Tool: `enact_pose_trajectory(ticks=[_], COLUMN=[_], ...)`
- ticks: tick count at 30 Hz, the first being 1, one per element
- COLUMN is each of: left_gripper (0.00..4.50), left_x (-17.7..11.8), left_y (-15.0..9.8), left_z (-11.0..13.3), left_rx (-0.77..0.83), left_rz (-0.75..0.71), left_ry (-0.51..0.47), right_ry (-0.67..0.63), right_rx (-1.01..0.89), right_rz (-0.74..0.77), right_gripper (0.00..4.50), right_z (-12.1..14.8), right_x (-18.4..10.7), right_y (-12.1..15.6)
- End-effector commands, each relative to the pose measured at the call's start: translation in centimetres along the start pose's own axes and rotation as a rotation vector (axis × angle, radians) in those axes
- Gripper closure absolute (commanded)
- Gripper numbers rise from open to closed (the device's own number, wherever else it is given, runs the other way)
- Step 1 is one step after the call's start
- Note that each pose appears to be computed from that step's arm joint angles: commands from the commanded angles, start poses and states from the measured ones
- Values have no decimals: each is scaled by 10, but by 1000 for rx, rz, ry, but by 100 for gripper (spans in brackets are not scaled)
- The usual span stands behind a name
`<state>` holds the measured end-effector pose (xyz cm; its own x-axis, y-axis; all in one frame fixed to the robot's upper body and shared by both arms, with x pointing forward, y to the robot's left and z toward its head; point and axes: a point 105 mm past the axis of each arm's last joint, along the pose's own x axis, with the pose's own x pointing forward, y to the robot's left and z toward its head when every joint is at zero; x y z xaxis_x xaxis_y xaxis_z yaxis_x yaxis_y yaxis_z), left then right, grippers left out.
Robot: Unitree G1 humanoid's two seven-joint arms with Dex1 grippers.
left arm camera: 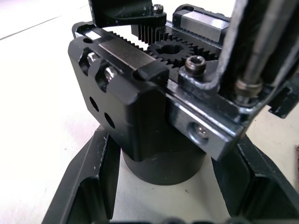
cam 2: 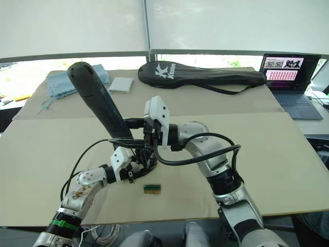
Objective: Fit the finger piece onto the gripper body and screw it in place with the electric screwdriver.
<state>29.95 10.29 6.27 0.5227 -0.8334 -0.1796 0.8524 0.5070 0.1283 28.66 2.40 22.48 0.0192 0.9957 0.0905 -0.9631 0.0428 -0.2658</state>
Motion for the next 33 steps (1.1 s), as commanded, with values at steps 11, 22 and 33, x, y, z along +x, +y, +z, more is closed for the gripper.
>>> enact_pose_trajectory(ticks=[11,22,33], left_gripper=[223,223,223], left_x=[-1,0,3], left_y=[-14,-12,-6], left_z=[-11,-12,-17], left_rx=[-33,-27,-26], left_rz=[-51,-37,9], left_ry=[32,40,50], right_ry=[116,-42,-164], right_rx=[9,-102,-180], right_rz=[-68,5,99], right_gripper=[257,257,257], right_z=[-28,25,69], right_x=[-13,-14,-22], right_y=[-7,-4,4])
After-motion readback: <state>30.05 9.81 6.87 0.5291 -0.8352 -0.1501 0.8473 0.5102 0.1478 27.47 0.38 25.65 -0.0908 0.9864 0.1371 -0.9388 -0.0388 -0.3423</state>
